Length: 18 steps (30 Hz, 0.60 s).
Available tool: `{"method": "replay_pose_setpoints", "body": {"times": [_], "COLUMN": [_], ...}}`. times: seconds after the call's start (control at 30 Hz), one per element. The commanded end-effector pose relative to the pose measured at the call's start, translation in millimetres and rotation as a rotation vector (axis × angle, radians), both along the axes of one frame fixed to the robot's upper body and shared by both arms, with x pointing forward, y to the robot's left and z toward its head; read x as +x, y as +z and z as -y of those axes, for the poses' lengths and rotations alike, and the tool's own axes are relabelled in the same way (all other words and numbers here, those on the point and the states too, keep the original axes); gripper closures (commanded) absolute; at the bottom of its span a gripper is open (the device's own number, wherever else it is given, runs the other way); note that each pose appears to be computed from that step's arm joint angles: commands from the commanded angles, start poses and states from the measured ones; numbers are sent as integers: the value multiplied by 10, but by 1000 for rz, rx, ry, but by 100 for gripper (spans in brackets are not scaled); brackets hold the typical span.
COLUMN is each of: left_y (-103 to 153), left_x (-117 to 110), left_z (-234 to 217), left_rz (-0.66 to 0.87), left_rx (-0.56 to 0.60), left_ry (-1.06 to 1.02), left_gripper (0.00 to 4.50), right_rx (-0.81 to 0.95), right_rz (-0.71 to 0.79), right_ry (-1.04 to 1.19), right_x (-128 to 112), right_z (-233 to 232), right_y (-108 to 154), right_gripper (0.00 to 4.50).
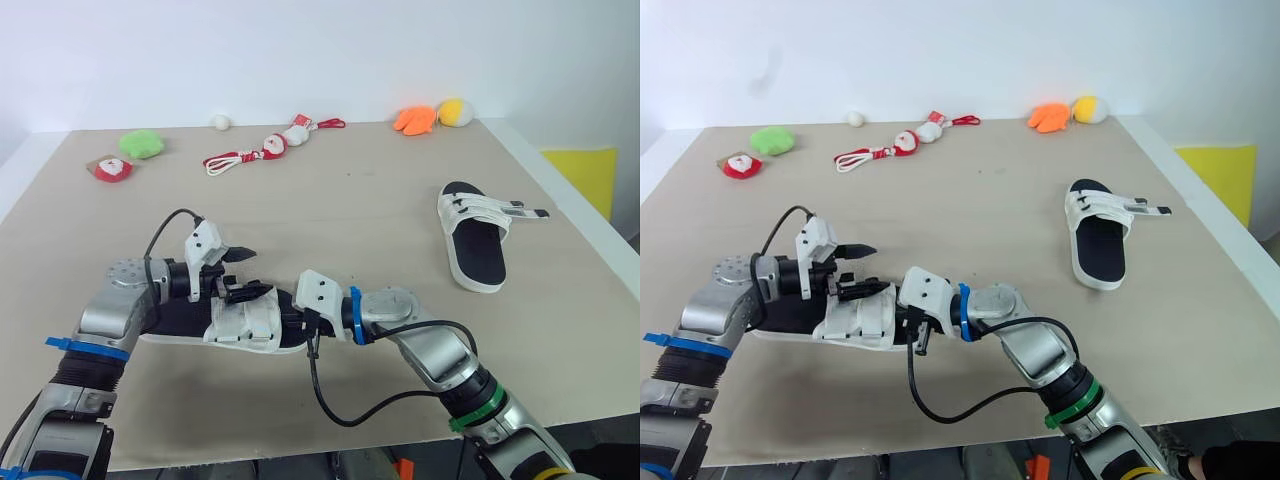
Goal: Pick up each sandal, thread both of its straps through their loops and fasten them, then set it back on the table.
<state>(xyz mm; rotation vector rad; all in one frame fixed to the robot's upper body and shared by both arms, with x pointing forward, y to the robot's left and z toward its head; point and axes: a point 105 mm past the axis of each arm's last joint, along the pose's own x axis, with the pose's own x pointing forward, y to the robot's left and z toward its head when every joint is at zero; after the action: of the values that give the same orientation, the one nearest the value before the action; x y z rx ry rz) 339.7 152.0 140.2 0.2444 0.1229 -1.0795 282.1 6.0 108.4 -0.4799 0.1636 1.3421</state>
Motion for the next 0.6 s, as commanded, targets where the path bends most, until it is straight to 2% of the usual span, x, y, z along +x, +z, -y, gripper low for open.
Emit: {"method": "replay_pose_setpoints", "body": {"times": [0.03, 0.13, 0.27, 0.33, 0.37, 0.4, 0.53, 0.57, 0.6], "left_y": [483, 685, 896, 860, 817, 747, 472, 411, 374], "left_x": [65, 53, -75, -199, -247, -290, -458, -506, -539], "left_z": [-314, -378, -311, -263, -256, -278, -445, -477, -498], "left_rz": [336, 506, 863, 962, 991, 996, 1038, 1050, 1060], "left_rx": [118, 159, 378, 462, 494, 515, 615, 636, 646], "left_ry": [85, 95, 22, -64, -100, -127, -219, -250, -270], "left_gripper": [5, 5, 5, 5, 0, 0, 0, 0, 0], "right_rx": [7, 56, 122, 160, 177, 195, 253, 268, 279], "right_rz": [-82, -83, -113, -148, -166, -181, -187, -180, -176], "right_ry": [-42, -40, -37, -36, -40, -42, -57, -57, -55], "right_x": [7, 21, 46, 58, 68, 79, 151, 166, 171], "right_z": [151, 216, 369, 485, 536, 606, 924, 1002, 1051], "right_y": [-88, 13, 147, 236, 276, 326, 582, 678, 743], "right_gripper": [450, 450, 450, 450, 384, 356, 158, 137, 88]}}
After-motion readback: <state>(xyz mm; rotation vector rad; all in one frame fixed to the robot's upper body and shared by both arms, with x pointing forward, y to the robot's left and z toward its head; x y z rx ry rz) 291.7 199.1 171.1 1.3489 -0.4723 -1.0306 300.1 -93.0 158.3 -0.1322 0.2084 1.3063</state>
